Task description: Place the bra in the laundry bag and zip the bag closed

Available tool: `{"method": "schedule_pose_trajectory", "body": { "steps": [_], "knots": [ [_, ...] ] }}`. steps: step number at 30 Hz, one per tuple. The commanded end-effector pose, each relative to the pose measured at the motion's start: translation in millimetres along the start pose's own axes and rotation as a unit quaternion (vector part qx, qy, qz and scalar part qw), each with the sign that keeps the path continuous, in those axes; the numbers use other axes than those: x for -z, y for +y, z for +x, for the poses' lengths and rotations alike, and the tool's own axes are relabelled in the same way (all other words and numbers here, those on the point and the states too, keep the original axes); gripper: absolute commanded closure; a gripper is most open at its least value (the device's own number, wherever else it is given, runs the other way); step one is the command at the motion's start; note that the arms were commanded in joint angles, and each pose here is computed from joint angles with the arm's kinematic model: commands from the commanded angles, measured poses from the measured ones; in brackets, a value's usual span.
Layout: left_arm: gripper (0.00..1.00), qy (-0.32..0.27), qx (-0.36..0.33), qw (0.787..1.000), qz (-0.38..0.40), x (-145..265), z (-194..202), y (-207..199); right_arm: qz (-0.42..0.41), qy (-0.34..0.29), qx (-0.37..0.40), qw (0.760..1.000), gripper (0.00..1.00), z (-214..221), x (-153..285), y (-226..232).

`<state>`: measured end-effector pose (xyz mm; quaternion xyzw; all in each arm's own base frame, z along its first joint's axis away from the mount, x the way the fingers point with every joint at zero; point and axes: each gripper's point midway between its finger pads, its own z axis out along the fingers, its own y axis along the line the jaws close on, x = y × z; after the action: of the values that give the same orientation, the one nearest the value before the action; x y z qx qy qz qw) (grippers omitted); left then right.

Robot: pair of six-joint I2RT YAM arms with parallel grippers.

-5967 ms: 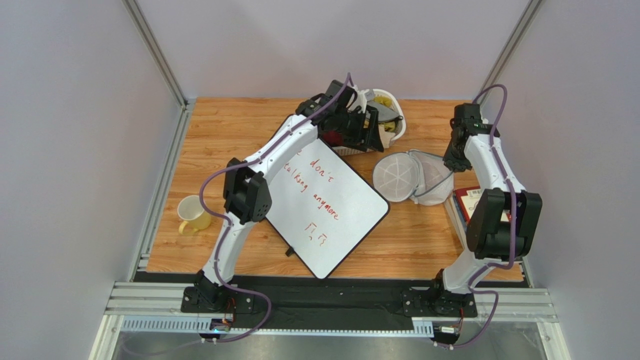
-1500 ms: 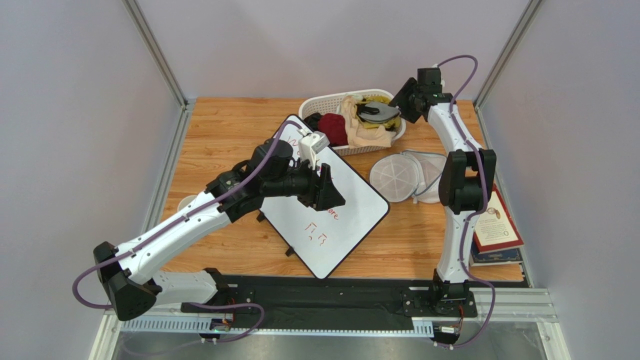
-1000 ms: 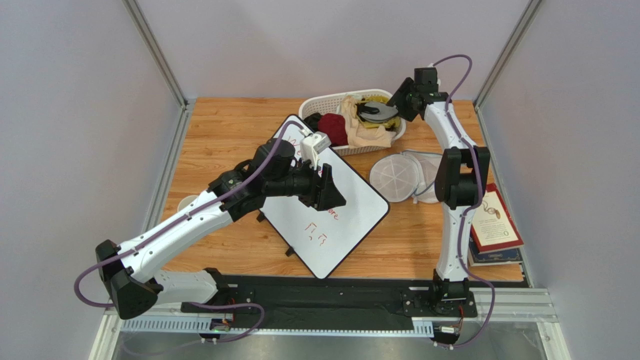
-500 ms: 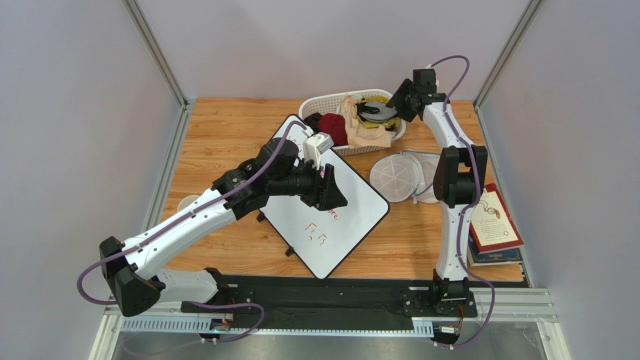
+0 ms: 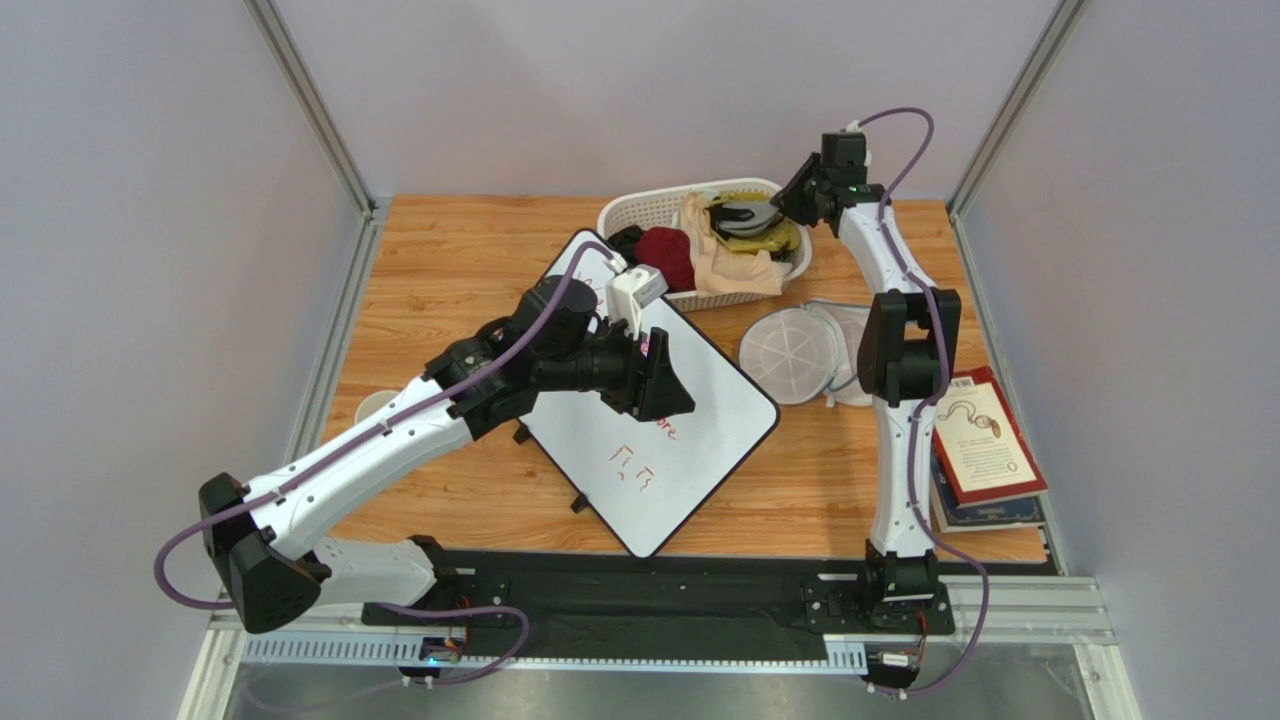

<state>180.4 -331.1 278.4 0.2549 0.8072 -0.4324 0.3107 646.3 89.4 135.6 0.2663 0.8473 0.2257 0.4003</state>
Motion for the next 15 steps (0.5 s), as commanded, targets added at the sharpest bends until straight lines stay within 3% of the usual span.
{"method": "schedule_pose_trajectory", "body": {
  "steps": [1, 3, 5, 15],
  "knots": [
    [0.41, -0.027, -0.017, 0.999, 0.016, 11.5, -16.3, -15.3, -0.065, -0.032, -0.013, 0.997, 0.83, -21.6, 2.3, 40.8],
    [0.41, -0.028, -0.015, 0.999, 0.016, 12.7, -16.3, -15.7, -0.077, -0.037, -0.021, 0.996, 0.95, -27.3, 7.8, 51.2],
    [0.41, -0.031, -0.014, 0.999, 0.018, 14.9, -17.7, -17.5, -0.088, -0.041, -0.024, 0.995, 1.0, -32.8, 16.9, 61.2],
    [0.41, -0.036, -0.006, 0.999, 0.022, 15.2, -16.8, -25.3, -0.143, -0.083, -0.022, 0.986, 1.0, -71.1, 97.8, 109.5]
  ]
}}
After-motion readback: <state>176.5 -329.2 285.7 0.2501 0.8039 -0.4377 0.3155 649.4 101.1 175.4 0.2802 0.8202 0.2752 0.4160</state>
